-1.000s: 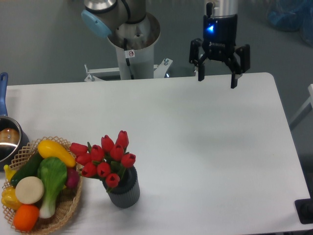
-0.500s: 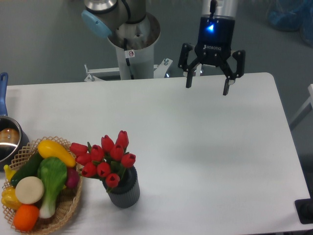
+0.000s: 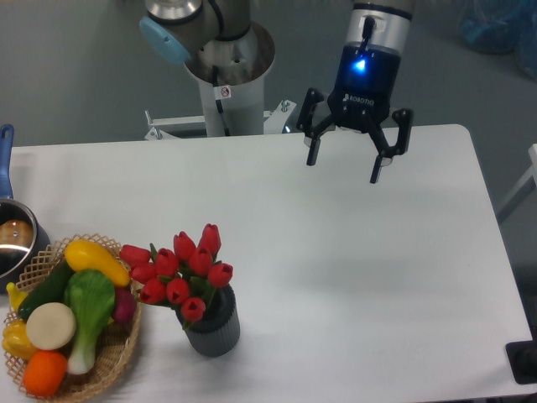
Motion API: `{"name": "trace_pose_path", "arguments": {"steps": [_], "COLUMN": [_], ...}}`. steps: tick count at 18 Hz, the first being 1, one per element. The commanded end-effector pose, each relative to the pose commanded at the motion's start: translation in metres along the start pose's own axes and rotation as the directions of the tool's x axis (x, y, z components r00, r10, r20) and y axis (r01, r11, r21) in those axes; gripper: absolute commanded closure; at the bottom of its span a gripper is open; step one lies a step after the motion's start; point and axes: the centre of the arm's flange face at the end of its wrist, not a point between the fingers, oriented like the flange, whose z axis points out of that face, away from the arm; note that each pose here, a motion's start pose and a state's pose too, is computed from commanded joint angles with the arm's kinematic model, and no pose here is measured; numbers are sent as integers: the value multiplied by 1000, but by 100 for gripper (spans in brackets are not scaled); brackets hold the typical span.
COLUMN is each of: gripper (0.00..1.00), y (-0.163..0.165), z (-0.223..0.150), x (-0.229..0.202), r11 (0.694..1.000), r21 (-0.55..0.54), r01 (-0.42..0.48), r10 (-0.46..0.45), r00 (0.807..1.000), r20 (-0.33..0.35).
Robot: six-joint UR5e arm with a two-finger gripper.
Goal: Pick up the flowers from the vase
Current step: 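Move the open gripper down toward the red tulip bouquet in the vase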
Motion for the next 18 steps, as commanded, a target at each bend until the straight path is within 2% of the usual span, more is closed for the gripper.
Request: {"name": "trace_pose_path", "arguments": {"steps": [2, 8, 14, 18], "gripper": [0, 0, 0, 0], "y": [-1, -3, -4, 2], "z": [1, 29, 73, 87], "x": [-1, 10, 21, 24], "r11": [1000, 1000, 997, 991], "r21": [10, 14, 76, 132], "r01": [-11, -16, 0, 31], "r10": [11, 17, 13, 0], "r00": [1000, 998, 986, 975], "r20": [7, -53, -168, -223]}}
